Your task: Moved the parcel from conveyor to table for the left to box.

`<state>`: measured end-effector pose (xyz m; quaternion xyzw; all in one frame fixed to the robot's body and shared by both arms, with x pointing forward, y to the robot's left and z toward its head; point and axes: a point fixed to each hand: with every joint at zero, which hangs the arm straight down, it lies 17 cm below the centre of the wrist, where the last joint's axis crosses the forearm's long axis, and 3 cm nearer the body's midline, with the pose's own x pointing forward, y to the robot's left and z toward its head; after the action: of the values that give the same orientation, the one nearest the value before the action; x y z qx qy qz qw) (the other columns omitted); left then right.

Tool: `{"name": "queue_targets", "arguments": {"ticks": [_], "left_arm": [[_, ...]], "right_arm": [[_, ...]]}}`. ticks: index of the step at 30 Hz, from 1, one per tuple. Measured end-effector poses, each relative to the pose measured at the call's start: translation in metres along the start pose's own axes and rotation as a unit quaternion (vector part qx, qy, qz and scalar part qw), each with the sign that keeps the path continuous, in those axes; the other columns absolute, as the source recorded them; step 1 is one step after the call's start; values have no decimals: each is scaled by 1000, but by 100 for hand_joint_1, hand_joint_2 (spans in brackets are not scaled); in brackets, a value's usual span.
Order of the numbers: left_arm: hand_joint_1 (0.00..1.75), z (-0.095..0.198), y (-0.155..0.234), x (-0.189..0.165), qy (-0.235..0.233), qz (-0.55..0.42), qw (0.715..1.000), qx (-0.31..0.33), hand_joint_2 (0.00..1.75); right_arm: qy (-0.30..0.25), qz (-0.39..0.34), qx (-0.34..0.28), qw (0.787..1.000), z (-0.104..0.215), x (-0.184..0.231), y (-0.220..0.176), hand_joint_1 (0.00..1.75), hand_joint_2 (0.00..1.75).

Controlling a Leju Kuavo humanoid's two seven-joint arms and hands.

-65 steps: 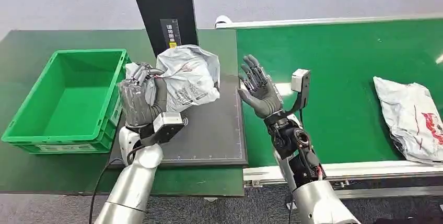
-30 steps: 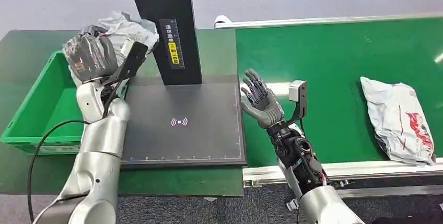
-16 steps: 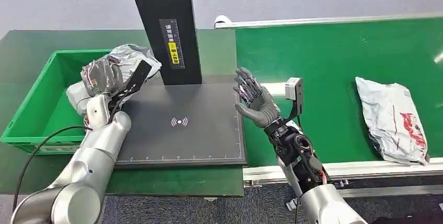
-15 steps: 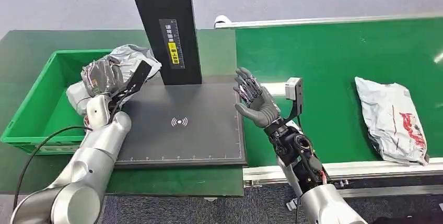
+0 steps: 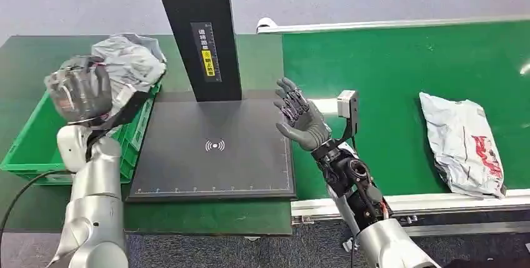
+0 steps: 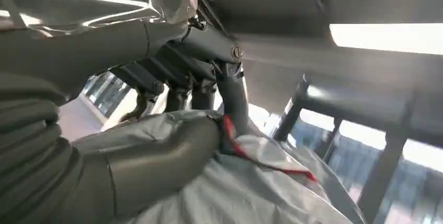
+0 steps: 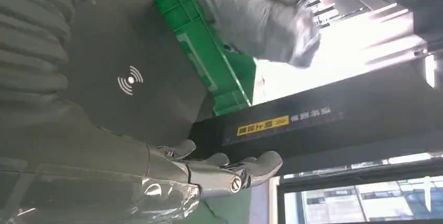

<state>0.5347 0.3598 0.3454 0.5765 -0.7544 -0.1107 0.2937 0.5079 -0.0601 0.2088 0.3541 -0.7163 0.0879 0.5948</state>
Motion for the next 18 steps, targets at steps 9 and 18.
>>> {"name": "queue_targets", "arguments": {"ticks": [9, 18], "left_arm": [[0, 28, 38, -81, 185, 72, 974, 107, 175], [0, 40, 74, -98, 230, 101, 950, 184, 175]], "right_arm": [[0, 8, 11, 1000, 1, -1, 4, 0, 175], [-1, 11, 23, 1000, 1, -2, 9, 0, 175]]}}
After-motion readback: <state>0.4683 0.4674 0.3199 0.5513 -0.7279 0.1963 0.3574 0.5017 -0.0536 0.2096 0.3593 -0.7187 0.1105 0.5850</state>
